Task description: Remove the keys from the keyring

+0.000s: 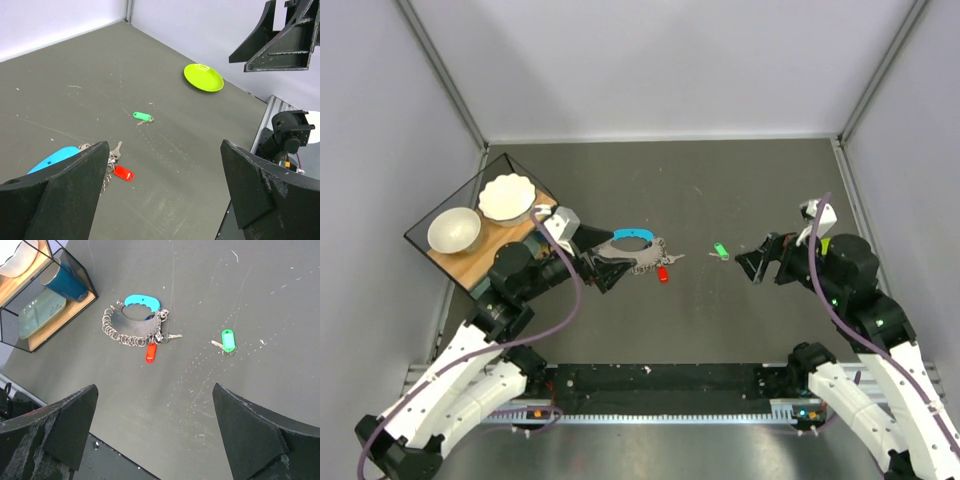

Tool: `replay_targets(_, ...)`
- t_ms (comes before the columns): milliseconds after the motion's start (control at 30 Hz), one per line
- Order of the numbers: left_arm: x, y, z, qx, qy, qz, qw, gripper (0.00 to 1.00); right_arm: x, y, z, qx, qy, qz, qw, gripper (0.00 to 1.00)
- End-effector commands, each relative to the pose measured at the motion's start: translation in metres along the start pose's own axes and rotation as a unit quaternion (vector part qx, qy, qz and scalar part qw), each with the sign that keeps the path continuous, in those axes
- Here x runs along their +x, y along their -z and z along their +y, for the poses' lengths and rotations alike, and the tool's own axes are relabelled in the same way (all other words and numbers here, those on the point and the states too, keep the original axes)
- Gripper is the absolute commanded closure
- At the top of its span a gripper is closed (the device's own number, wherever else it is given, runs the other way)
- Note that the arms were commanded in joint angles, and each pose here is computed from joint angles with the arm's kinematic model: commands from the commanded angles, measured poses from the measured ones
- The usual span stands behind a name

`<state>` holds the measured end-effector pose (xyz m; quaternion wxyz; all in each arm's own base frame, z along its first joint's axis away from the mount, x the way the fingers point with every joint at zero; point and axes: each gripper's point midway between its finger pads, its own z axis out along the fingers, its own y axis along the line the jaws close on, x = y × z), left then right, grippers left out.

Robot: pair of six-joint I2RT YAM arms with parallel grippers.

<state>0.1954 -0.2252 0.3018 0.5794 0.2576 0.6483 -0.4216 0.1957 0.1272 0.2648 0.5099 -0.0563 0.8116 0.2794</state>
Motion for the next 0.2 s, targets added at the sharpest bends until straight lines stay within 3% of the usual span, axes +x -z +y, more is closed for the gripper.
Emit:
replay_targets(0, -0.0204, 0.0038, 0.0013, -0.016, -0.014, -0.035, 0.999, 0.01, -0.0217, 0.0086, 0.0115, -0.018, 0.021, -0.031, 0.999, 0.01)
replay_targets(167, -0.0261, 0.0061, -0.0064, 0.0, -0.015, -0.042, 0.999, 0.01, -0.023, 0.0072, 0.0056, -0.002, 0.021, -0.035, 0.999, 0.01)
